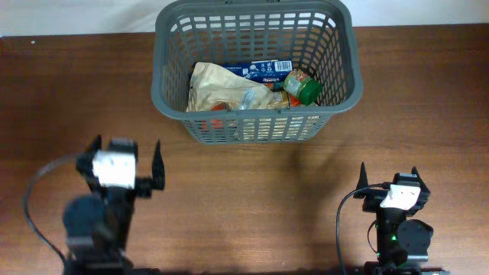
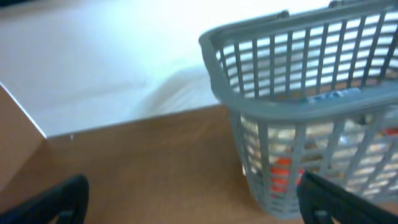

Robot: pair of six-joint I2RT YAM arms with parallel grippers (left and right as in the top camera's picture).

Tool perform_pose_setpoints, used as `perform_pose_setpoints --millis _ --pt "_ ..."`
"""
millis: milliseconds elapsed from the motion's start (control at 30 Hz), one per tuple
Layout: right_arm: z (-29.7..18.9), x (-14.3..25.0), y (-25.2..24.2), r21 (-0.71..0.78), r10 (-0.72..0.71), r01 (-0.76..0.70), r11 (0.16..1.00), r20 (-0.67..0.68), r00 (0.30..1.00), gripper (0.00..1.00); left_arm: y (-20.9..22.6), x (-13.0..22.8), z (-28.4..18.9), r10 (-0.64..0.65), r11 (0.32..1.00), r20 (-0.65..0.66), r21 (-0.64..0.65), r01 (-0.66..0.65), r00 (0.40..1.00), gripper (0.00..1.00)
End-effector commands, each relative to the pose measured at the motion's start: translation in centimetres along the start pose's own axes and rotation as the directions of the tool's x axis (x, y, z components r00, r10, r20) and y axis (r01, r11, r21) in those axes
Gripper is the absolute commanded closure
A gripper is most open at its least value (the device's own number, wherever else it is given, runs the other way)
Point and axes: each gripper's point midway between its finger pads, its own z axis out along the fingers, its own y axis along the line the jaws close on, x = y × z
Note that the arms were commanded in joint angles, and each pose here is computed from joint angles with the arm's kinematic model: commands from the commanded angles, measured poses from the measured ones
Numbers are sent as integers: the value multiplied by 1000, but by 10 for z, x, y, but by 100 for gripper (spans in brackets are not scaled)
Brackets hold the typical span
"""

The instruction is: Pack container

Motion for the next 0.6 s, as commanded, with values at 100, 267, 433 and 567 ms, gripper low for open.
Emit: perform_pose_setpoints --millis 100,267,433,567 --pt "0 2 2 -8 8 -8 1000 2 1000 1 -10 58 -8 18 1000 50 -13 -17 999 1" --pt "0 2 2 -8 8 -8 1000 2 1000 1 -18 99 -4 18 1000 44 -11 -17 999 1" --pt "0 2 2 -8 8 -8 1000 2 1000 1 -22 123 2 17 1000 28 -9 -17 999 1" --pt "0 2 2 -8 8 -8 1000 2 1000 1 -22 125 4 18 1000 41 -12 -17 999 1"
